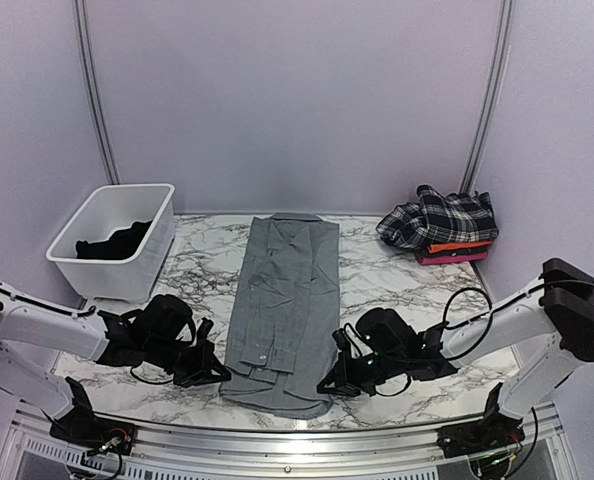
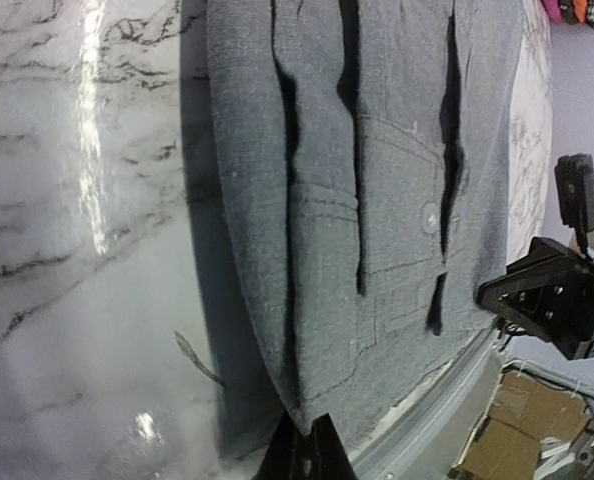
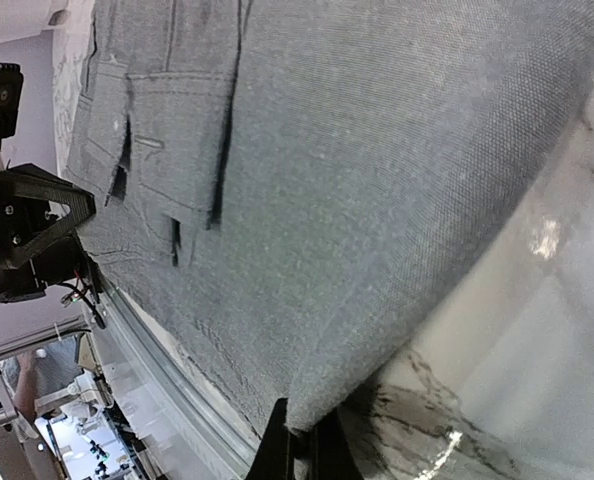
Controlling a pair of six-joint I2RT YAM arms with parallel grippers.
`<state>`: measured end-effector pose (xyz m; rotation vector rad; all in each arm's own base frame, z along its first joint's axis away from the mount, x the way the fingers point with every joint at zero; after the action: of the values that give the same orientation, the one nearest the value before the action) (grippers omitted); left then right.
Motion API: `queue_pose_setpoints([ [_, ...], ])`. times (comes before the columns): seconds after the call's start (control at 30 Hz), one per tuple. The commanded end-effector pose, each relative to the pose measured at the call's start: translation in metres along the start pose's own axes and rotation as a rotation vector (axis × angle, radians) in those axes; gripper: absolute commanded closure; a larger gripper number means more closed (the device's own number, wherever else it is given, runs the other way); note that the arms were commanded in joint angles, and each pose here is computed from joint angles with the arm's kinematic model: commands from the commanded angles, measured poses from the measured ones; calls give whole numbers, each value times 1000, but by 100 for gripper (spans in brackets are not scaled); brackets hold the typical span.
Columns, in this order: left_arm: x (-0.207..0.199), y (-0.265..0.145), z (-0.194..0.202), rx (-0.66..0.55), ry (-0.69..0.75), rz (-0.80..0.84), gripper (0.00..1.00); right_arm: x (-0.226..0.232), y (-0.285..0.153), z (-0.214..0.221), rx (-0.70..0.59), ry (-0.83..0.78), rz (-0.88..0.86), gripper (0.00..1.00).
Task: Fold and stack the mixed laundry pile
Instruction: Pick up the rectangle-folded shirt from the center of the board, then fold the rectangle-folded shirt at the center of the board.
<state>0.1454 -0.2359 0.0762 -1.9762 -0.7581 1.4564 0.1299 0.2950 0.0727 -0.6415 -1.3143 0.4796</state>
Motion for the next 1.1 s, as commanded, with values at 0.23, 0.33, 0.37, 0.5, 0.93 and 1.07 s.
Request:
queue_pose_setpoints([
  [0.23, -25, -38, 21, -27, -20, 92, 100, 35, -31, 37, 48, 3, -194, 100],
  [0.33, -30, -49, 16, -53, -29, 79, 100, 43, -43, 30, -9, 4, -233, 100],
  [0.37, -33, -50, 13, -63, -26, 78, 100, 46, -47, 26, -27, 2, -247, 100],
  [0.5, -44, -52, -12, -100, -7, 75, 100, 55, -61, 6, -80, -25, -289, 100],
  [0.93, -52, -46, -161, -204, -25, 115, 100, 78, -89, -119, -216, -74, -300, 100],
  [1.07, -38, -24, -198, -190, -50, 109, 100, 77, -84, -165, -220, -63, -293, 100],
])
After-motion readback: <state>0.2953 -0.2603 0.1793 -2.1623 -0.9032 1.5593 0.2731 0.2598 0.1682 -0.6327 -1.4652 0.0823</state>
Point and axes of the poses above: each gripper's point midway between its finger pads, its own y axis out along the fingers, its own x axis along the line the jaws close on, z = x × y, the point moved 6 cm from there along -y, back along the fingers, and after that the axes turned 15 degrees about y, right-handed, at the moved point
